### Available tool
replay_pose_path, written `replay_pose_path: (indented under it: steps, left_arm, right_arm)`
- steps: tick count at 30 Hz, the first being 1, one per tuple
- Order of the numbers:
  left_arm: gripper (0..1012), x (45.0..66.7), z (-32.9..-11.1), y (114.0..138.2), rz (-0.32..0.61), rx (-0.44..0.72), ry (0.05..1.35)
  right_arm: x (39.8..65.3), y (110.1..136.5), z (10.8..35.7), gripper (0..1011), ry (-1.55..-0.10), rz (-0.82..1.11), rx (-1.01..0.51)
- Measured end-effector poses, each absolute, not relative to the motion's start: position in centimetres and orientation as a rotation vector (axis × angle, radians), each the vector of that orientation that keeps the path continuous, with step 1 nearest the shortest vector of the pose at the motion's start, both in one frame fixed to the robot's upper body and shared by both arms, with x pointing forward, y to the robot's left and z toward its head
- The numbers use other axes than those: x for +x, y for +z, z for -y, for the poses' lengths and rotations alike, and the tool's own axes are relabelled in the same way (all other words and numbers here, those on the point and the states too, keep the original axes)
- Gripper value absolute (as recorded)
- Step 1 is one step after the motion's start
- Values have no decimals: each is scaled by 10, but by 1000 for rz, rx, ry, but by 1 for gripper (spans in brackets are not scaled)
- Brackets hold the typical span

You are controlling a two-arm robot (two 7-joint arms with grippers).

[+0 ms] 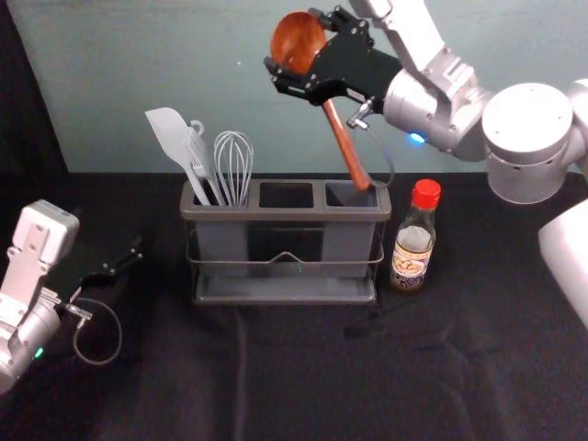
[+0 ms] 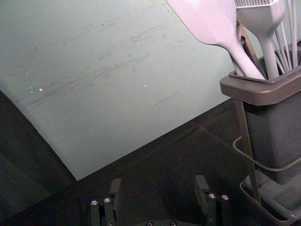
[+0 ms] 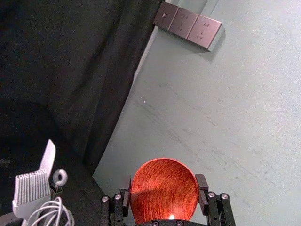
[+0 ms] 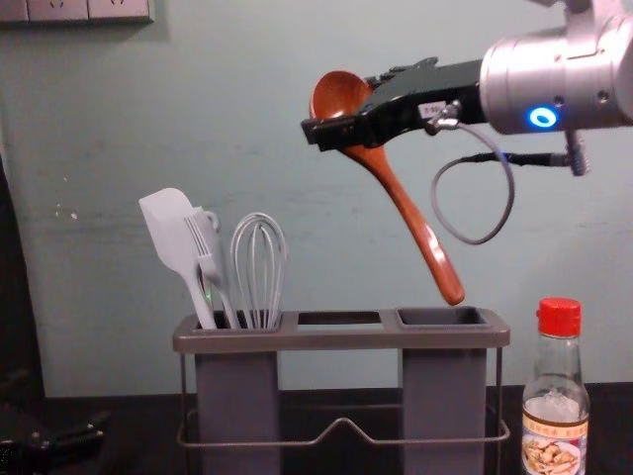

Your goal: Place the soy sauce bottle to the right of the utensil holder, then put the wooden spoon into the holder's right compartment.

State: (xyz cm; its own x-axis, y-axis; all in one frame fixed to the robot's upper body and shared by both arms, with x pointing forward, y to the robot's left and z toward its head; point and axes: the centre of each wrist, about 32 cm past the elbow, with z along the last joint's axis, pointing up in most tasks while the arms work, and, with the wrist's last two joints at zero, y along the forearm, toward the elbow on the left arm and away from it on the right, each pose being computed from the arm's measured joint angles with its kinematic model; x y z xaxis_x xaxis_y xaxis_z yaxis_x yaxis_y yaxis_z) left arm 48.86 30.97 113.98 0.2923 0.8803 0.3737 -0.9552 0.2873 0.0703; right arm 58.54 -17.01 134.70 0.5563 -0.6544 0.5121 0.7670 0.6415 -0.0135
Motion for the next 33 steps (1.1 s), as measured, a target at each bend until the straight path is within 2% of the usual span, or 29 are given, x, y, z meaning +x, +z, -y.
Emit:
replay_pose_path:
  steps: [21,33]
  left_arm:
    - [1011,489,-310,1140,285,304,1248]
    - [1012,489,-310,1140,285,304,1248]
  right_arm:
    - [586,1331,168,840,-848,458,-301]
    - [568,1345,182,840,-877,440,-349]
